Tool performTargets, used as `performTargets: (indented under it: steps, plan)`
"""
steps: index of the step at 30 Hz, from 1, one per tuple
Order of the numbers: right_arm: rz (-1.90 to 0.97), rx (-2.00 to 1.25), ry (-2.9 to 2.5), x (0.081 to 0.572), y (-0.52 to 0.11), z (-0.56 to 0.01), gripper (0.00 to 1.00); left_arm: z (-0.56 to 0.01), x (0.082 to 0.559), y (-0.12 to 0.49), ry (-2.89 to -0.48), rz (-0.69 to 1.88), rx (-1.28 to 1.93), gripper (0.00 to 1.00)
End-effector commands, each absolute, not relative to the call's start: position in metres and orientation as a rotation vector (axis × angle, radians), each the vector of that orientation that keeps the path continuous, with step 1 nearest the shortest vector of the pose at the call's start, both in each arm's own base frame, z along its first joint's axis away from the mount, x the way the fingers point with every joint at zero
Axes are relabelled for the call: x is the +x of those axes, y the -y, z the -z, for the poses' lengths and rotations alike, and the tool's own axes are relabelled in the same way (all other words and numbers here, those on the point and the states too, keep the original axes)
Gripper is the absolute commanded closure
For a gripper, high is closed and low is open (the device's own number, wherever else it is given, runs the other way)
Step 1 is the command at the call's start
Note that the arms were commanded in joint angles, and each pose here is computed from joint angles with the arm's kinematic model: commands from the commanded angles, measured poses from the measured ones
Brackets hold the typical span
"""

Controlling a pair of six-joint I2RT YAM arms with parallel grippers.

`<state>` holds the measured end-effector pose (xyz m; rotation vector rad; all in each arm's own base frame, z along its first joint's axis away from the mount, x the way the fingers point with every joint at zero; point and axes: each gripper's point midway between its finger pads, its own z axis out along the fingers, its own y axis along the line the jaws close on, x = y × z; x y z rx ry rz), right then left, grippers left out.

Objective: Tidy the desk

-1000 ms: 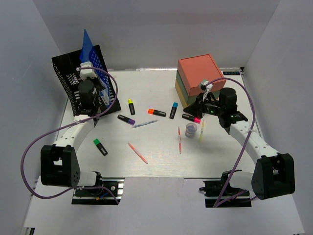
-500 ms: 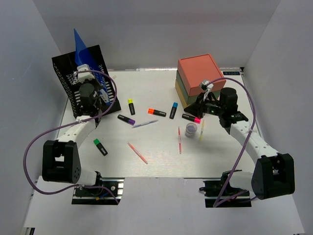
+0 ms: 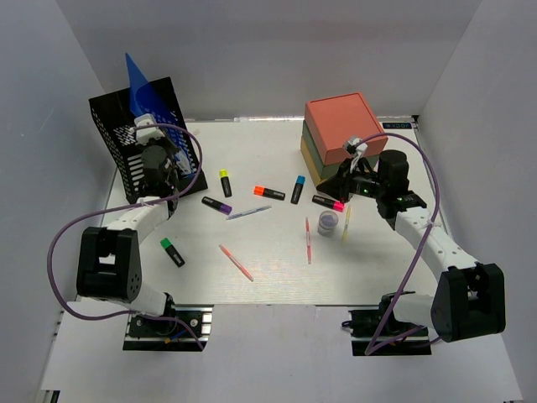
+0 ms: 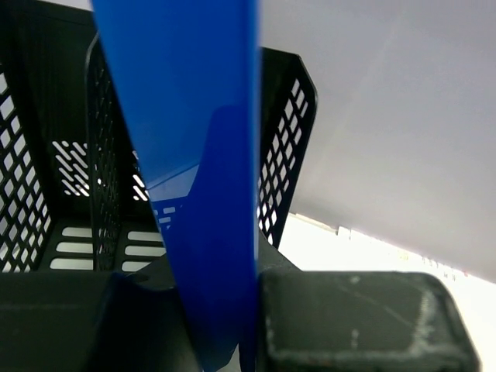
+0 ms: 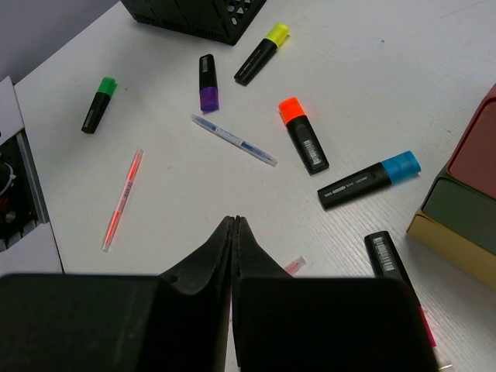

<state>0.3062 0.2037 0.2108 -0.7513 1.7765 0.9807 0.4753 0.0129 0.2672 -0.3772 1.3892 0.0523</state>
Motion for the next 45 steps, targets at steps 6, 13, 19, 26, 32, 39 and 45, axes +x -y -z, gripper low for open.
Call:
performTargets:
  steps: [6,13,19,26,32,39,45]
  plan:
    - [-0.981,-0.756,-1.744,0.310,-0.204,-0.214,1.00,-0.290,0.477,-0.024,-1.292,-0.066,-0.473,1.00]
    - [-0.986,-0.754,-1.750,0.310,-0.204,-0.211,1.00,-0.292,0.483,-0.027,-1.270,-0.088,-0.471,1.00]
    - [-0.988,-0.754,-1.760,0.310,-0.204,-0.208,1.00,-0.282,0.488,-0.020,-1.301,-0.092,-0.443,1.00]
    - [-0.984,-0.762,-1.758,0.311,-0.204,-0.208,0.94,-0.264,0.494,-0.003,-1.415,-0.061,-0.370,0.40]
    - [-0.991,-0.777,-1.752,0.309,-0.204,-0.212,0.64,-0.266,0.494,0.004,-1.471,-0.055,-0.347,0.13]
    - [-0.912,-0.856,-1.682,0.307,-0.199,-0.233,0.36,-0.315,0.470,0.007,-1.452,-0.037,-0.301,0.09]
    - [-0.756,-0.857,-1.684,0.306,-0.181,-0.250,0.24,-0.329,0.419,0.005,-1.485,0.035,-0.364,0.22]
